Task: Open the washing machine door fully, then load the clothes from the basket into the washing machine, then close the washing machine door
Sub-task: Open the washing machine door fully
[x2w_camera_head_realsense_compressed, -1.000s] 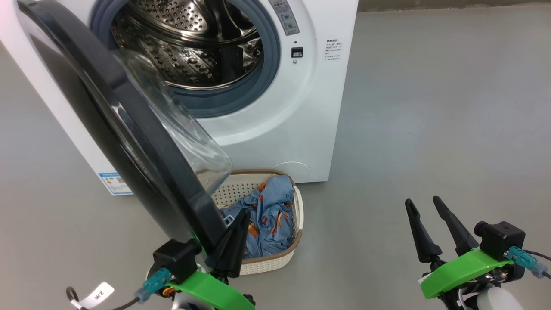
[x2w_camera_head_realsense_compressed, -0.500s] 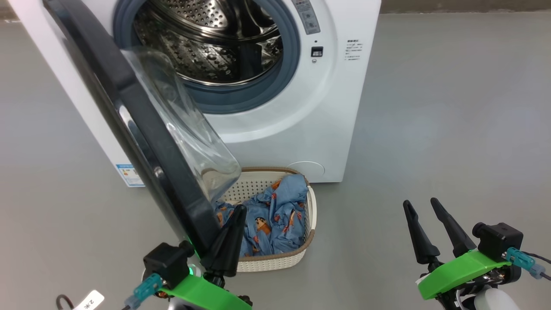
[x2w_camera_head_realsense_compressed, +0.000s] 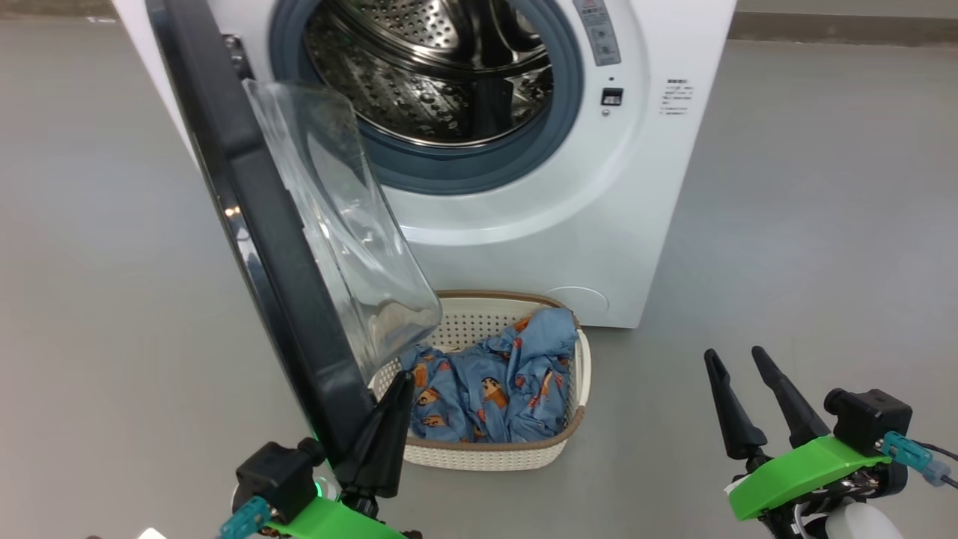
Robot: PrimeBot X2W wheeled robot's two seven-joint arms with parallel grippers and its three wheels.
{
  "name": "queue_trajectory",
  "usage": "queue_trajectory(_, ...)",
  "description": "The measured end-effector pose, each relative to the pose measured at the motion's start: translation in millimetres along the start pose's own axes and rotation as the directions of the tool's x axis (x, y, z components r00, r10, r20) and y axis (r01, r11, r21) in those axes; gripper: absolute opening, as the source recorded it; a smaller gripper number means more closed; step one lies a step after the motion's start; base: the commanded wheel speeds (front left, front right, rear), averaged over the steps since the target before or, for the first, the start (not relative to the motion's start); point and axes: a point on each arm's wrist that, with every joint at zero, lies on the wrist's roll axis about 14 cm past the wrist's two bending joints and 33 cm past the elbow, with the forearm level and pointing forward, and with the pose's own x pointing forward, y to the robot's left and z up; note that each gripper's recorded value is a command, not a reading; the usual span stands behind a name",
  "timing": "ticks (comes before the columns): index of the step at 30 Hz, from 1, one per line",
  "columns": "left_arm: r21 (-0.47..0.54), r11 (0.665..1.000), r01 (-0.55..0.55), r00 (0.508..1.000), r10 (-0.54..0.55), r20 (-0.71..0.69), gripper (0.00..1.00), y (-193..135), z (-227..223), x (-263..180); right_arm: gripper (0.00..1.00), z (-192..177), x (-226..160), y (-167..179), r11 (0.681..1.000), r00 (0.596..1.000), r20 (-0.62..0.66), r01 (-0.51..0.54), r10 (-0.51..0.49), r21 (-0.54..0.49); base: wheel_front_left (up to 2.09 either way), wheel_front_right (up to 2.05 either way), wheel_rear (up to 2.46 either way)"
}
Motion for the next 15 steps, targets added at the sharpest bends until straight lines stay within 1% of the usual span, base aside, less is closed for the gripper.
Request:
queue_trajectory(7,0.024,0.998,-0.066,0.998,0.066,0.02,0.0,22,9,-14,1.0,1,11,10,1.0,1.0,0.003,-0.03,0.03,0.003,0.0,0.0,0.0)
queue_trajectory(15,0.077,0.973,-0.218,0.976,0.216,0.027,0.0,73,23,-34,1.0,1,22,19,0.998,0.998,0.006,-0.055,0.055,0.01,0.0,0.0,0.0)
